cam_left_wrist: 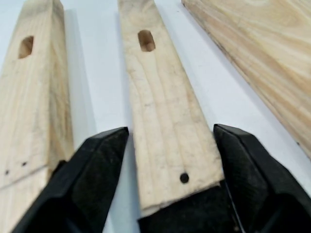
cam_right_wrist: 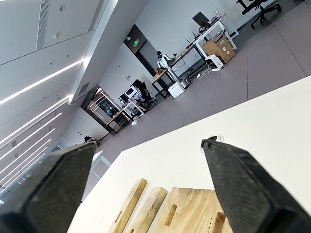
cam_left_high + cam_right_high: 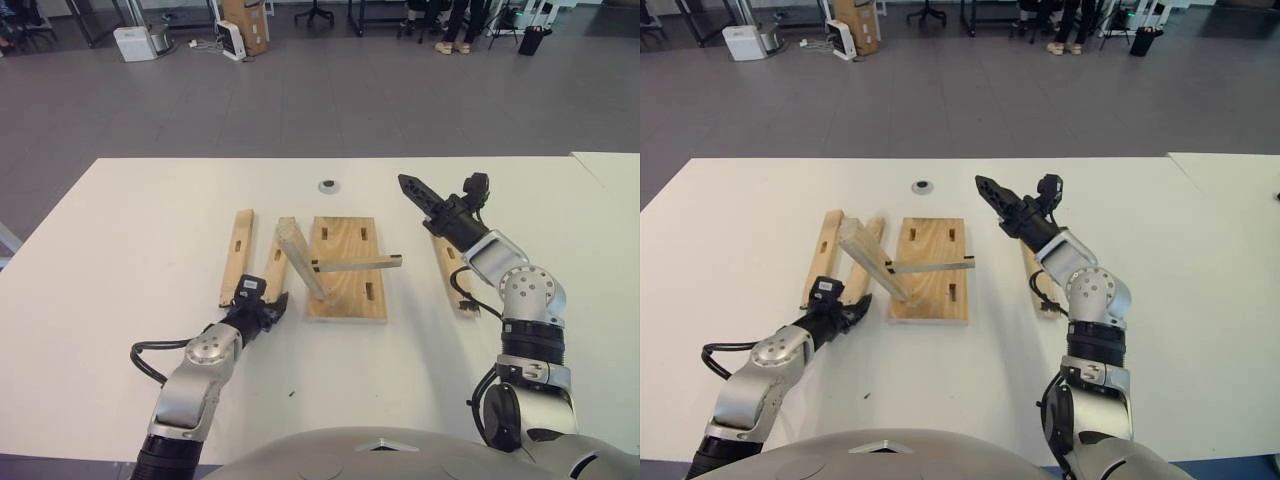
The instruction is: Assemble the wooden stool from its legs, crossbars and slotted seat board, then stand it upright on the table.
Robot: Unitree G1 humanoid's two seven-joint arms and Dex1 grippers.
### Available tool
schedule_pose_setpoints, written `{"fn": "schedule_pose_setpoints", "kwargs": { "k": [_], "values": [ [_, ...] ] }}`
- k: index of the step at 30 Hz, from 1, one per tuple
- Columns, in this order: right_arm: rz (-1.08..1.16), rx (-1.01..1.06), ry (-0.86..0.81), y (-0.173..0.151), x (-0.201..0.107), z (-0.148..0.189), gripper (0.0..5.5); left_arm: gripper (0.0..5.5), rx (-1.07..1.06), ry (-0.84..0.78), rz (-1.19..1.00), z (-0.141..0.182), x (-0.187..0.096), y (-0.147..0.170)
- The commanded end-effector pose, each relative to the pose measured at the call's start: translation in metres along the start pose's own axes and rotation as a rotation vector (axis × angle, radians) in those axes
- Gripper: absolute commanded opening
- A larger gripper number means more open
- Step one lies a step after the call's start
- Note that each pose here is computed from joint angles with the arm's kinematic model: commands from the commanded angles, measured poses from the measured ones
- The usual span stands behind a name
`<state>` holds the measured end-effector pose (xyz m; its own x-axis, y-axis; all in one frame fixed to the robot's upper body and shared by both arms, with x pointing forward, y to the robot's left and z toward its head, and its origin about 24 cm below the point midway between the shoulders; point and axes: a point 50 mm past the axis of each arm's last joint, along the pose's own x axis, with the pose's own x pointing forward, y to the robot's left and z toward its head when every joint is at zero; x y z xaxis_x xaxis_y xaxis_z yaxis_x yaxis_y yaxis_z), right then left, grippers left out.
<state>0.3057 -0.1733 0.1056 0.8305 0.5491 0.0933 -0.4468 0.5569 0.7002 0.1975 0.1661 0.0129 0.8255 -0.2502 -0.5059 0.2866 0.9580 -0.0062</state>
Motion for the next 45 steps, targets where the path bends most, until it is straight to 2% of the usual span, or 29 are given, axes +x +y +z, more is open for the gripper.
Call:
{"fn": "schedule_pose_setpoints", "kwargs": {
  "k": [1, 5, 9, 11, 13, 17, 19, 20, 24, 29, 34, 38, 45],
  "values": [
    [-0.016, -0.005, -0.009, -0.001, -0.001, 0.0, 4.06, 2.69, -0.03, 0.142, 0.035, -0.036, -0.004, 0.002],
    [-0.026, -0.009, -0.013, -0.002, -0.001, 0.0, 4.06, 2.07, -0.047, 0.158, 0.03, -0.044, -0.005, 0.001],
    [0.038, 0.001, 0.007, 0.005, -0.001, -0.001, 4.06, 2.06, -0.064, 0.107, 0.038, -0.038, -0.002, 0.007],
    [0.082, 0.023, 0.002, 0.01, 0.0, -0.001, 4.06, 2.06, -0.09, 0.001, 0.055, -0.018, -0.003, 0.018],
    [0.119, 0.05, -0.017, 0.015, 0.001, 0.005, 4.06, 2.06, -0.103, -0.179, 0.018, 0.021, -0.006, 0.03],
    [0.341, 0.054, -0.046, 0.045, 0.005, 0.029, 4.06, 2.06, -0.085, -0.494, -0.25, 0.1, -0.035, 0.041],
    [0.479, 0.042, -0.044, 0.068, 0.01, 0.042, 4.29, 2.06, -0.096, -0.584, -0.417, 0.128, -0.051, 0.037],
    [0.537, 0.044, -0.037, 0.077, 0.012, 0.046, 4.59, 2.06, -0.1, -0.61, -0.488, 0.137, -0.056, 0.033],
    [0.727, 0.072, -0.029, 0.111, 0.021, 0.064, 5.39, 2.06, -0.192, -0.652, -0.805, 0.158, -0.075, 0.024],
    [0.813, 0.15, 0.013, 0.125, 0.024, 0.065, 5.4, 2.06, -0.243, -0.573, -1.017, 0.162, -0.088, 0.016],
    [0.922, 0.188, 0.067, 0.143, 0.021, 0.061, 5.4, 2.06, -0.241, -0.5, -1.051, 0.157, -0.085, 0.012],
    [0.915, 0.201, 0.082, 0.142, 0.021, 0.061, 4.8, 2.06, -0.246, -0.499, -1.061, 0.156, -0.086, 0.011],
    [0.883, 0.213, 0.068, 0.139, 0.023, 0.06, 3.44, 2.06, -0.248, -0.509, -1.058, 0.157, -0.085, 0.01]
  ]
}}
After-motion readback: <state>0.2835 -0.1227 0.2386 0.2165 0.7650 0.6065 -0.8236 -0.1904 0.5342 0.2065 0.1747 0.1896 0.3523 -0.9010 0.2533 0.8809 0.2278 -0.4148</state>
